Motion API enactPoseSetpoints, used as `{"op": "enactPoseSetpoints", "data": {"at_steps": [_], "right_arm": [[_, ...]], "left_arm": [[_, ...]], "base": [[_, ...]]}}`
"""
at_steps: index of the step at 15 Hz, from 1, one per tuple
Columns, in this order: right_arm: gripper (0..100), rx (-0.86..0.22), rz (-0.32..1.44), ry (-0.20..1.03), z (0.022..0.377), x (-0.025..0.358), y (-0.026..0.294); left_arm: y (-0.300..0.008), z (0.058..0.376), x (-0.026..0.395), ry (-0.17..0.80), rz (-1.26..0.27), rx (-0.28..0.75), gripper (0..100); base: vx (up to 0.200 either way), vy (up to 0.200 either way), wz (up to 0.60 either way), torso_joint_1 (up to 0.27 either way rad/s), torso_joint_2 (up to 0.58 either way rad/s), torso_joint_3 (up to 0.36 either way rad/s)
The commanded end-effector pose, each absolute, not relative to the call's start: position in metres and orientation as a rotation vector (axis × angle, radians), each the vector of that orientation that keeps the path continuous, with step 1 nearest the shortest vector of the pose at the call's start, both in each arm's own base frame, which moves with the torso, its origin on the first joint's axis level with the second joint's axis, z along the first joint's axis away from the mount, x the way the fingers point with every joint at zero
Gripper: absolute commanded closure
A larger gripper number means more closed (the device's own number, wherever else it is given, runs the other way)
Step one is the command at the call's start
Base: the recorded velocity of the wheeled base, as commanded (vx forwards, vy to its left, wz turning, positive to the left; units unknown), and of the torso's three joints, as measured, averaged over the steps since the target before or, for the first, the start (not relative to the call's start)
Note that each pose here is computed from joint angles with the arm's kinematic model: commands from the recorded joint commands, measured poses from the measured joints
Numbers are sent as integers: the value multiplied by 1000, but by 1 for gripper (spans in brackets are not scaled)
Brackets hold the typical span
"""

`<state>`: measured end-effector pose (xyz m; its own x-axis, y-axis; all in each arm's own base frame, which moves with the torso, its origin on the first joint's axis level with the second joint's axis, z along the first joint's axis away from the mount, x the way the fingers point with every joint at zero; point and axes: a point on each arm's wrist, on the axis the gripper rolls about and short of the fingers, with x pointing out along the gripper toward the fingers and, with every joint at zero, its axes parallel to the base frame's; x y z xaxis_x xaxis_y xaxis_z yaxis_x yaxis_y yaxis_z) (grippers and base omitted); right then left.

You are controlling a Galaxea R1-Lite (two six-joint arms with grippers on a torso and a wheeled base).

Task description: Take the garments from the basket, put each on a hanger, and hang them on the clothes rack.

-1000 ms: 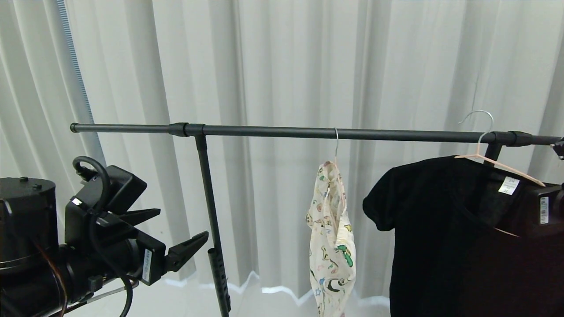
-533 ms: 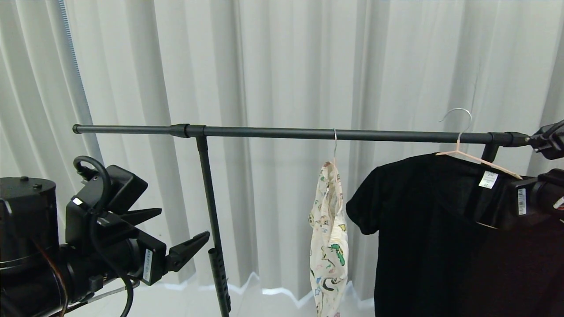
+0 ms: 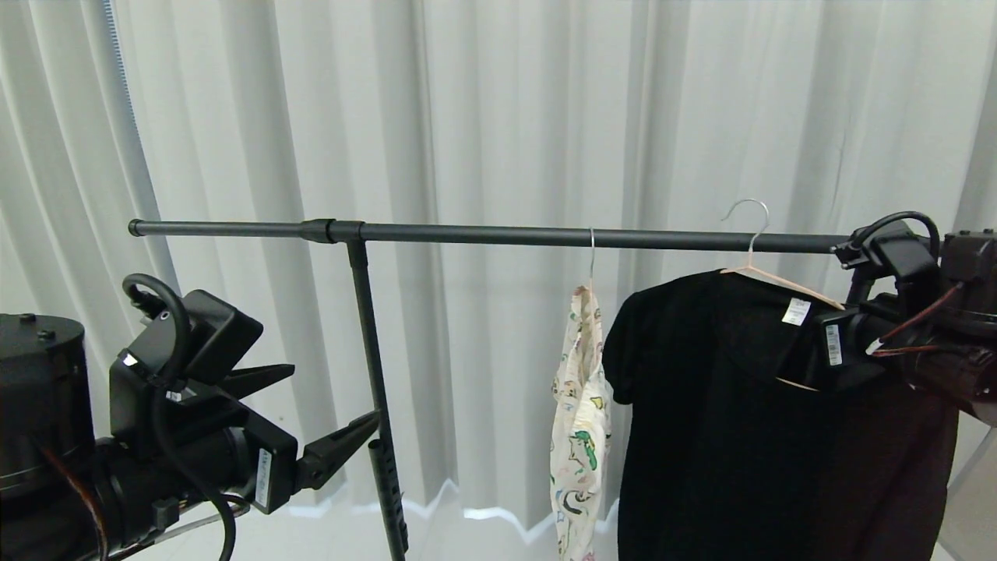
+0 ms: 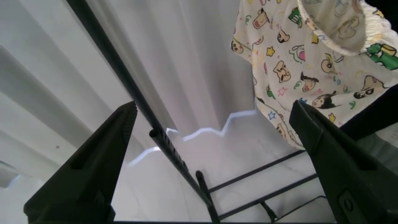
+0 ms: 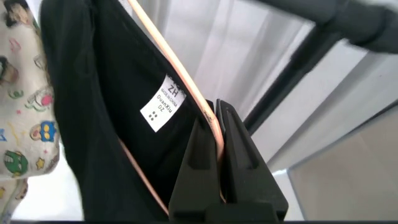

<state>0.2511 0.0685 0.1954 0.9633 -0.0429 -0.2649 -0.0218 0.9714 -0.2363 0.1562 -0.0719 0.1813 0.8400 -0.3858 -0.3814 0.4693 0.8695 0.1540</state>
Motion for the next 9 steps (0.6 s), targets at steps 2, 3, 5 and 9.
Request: {"op": "enactPoseSetpoints", "data": {"at_steps": [2, 3, 5, 9], "right_arm": [[100, -252, -5, 306, 186, 257, 72], [100, -253, -5, 313, 183, 259, 72], [100, -256, -7, 312, 180, 263, 75], [100, -258, -7, 310, 177, 266, 79]], "left_arm": [[-72, 182, 156, 347, -459, 247, 0], [-72, 181, 156, 349, -459, 248, 0], [-73, 181, 156, 349, -460, 248, 0], [-73, 181, 156, 348, -462, 248, 0]], "base": [[0, 0, 0, 0, 0, 0], [0, 0, 0, 0, 0, 0], [0, 0, 0, 0, 0, 0], [0, 0, 0, 0, 0, 0]]}}
